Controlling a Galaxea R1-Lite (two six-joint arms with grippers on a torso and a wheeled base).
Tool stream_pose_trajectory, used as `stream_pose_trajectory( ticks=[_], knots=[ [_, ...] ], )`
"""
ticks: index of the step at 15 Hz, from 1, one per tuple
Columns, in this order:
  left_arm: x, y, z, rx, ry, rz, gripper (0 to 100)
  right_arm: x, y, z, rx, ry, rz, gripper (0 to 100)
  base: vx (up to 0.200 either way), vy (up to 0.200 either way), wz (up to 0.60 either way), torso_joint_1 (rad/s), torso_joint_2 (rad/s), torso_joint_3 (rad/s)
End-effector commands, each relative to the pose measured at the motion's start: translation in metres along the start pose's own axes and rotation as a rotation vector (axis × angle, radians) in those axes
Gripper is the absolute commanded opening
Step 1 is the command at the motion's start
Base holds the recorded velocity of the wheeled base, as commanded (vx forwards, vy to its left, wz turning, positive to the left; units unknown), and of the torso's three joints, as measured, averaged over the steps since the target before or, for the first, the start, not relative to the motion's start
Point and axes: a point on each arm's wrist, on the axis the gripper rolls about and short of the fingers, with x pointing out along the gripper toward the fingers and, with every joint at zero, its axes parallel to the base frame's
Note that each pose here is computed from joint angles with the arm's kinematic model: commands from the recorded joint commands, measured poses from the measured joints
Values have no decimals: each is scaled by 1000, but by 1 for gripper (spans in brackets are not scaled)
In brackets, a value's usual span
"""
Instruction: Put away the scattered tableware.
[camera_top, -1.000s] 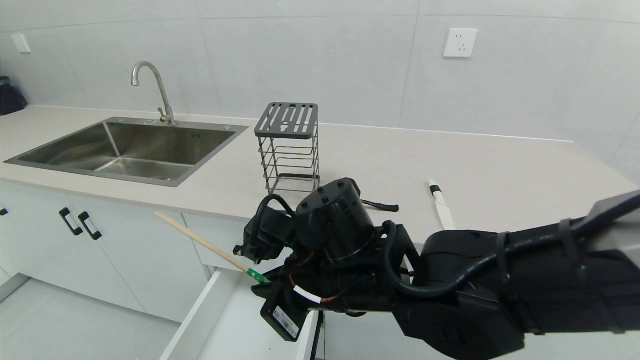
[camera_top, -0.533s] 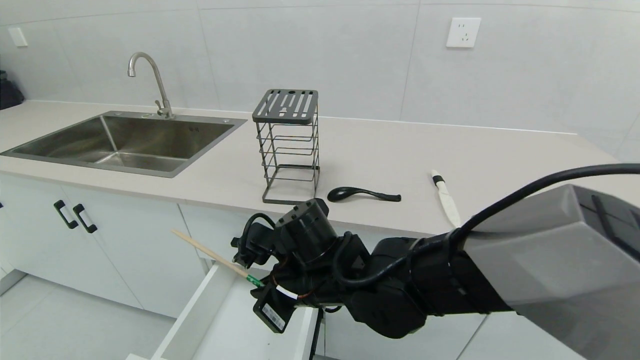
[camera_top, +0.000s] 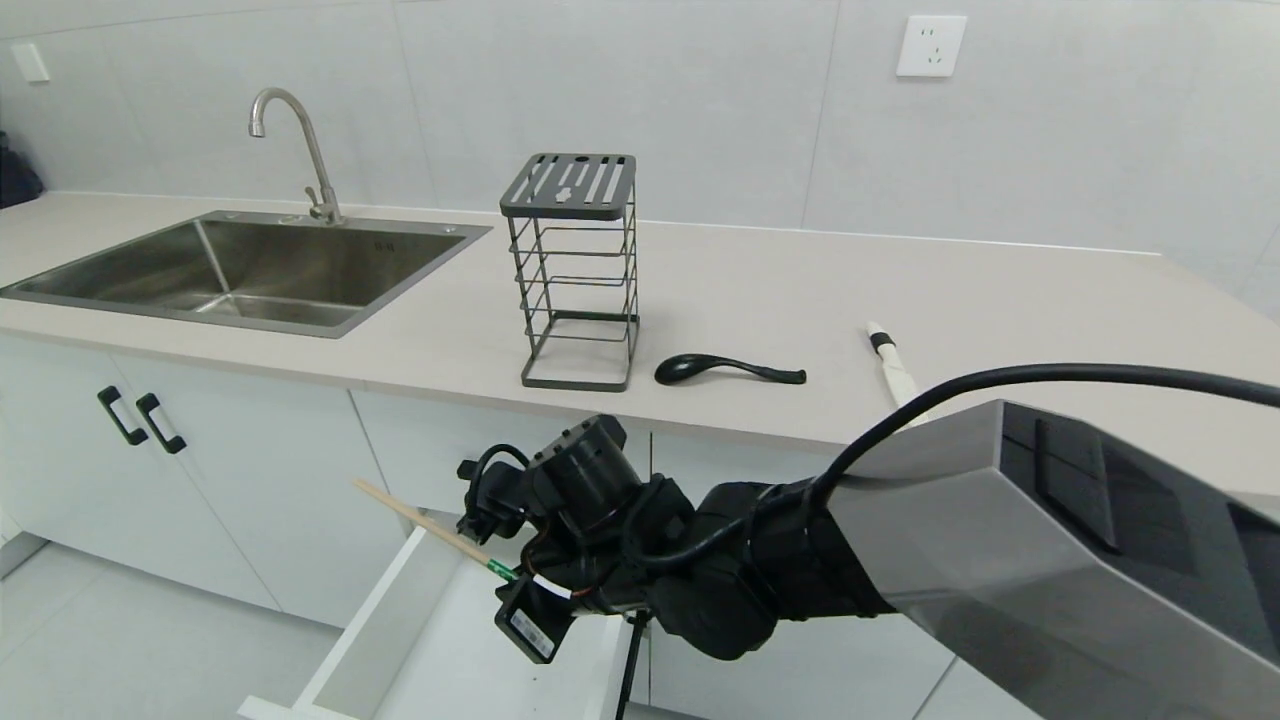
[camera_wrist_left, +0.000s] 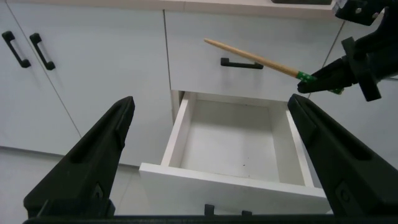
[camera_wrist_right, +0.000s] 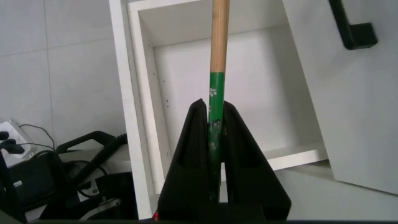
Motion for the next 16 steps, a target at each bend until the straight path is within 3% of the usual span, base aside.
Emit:
stream_pose_trajectory(
  ticks=[1, 5, 16],
  knots=[
    [0, 0, 0, 0, 2, 0, 100, 11, -1, -2, 0, 5, 1, 0, 0, 0, 0, -41, 80, 46],
    [0, 0, 0, 0, 2, 0, 100, 21, -3, -3, 1, 13, 2, 0, 0, 0, 0, -123, 298, 167],
    [0, 0, 0, 0, 2, 0, 100, 57, -8, -26, -38, 61, 6, 0, 0, 0, 0, -34, 80, 46]
  ],
)
